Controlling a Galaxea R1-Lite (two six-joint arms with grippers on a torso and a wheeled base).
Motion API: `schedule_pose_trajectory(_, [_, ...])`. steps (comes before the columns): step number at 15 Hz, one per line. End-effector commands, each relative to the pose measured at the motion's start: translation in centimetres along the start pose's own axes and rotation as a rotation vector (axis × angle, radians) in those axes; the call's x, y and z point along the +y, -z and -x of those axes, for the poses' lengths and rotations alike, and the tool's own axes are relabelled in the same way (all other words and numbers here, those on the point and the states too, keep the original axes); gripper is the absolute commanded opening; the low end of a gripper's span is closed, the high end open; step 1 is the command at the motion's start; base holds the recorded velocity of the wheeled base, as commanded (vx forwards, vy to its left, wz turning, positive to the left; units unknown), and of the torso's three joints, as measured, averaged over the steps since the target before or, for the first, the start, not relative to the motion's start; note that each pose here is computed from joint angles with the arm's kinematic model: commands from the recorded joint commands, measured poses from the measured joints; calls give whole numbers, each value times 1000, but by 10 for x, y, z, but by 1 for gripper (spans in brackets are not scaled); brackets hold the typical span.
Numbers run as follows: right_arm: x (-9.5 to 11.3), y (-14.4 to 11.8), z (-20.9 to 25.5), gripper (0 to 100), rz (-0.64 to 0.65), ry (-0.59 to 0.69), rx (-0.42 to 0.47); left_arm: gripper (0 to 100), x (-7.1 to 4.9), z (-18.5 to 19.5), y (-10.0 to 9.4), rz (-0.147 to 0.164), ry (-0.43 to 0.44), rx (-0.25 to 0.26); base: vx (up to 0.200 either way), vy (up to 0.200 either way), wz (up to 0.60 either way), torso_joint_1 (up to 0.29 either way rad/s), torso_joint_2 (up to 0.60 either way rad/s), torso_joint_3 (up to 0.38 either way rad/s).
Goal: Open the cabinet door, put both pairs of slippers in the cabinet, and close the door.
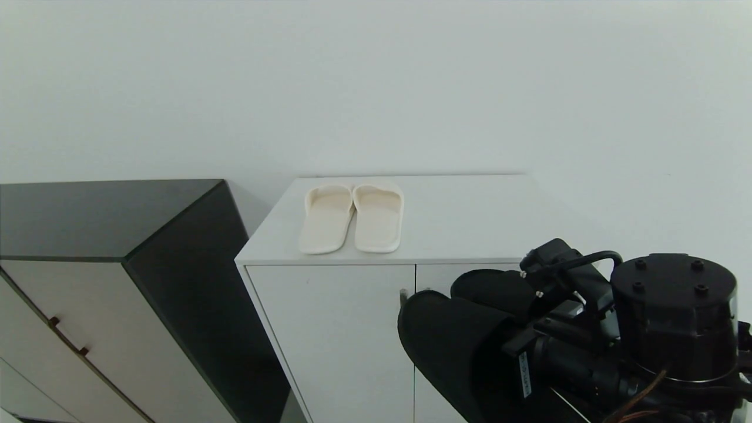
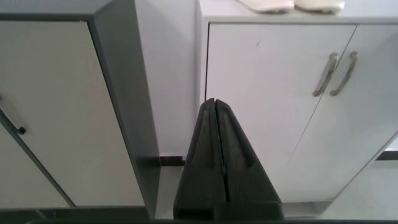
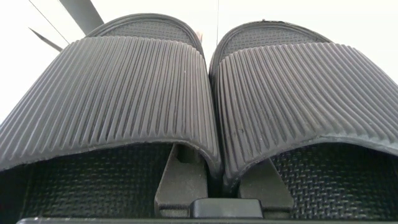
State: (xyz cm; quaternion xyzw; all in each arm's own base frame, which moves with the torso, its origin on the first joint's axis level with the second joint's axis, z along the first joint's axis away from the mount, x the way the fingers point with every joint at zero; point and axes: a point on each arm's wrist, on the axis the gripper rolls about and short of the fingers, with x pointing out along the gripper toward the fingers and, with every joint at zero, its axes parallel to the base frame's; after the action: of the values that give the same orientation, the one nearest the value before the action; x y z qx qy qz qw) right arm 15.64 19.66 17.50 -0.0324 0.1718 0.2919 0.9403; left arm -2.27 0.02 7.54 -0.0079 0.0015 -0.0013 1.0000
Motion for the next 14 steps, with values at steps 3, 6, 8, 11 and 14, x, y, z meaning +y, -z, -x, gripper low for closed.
schedule_pose_trajectory(3, [3, 2, 0, 0, 7, -9, 5, 100, 0, 0, 0, 4, 4, 2, 0, 0, 0, -216, 528, 320])
schedule_pose_trajectory(6, [3, 2, 0, 0, 16, -10, 9, 100, 0, 0, 0, 4, 4, 2, 0, 0, 0, -199, 515, 316])
schedule_pose_trajectory(8, [3, 3, -1, 0, 17, -11, 13, 100, 0, 0, 0, 3, 4, 2, 0, 0, 0, -190, 508, 312])
schedule_pose_trajectory(11, [3, 3, -1, 0, 17, -11, 13, 100, 0, 0, 0, 3, 4, 2, 0, 0, 0, -173, 489, 320])
schedule_pose_trajectory(14, [3, 4, 0, 0, 17, -25, 14, 100, 0, 0, 0, 3, 5, 3, 0, 0, 0, -147, 469, 326])
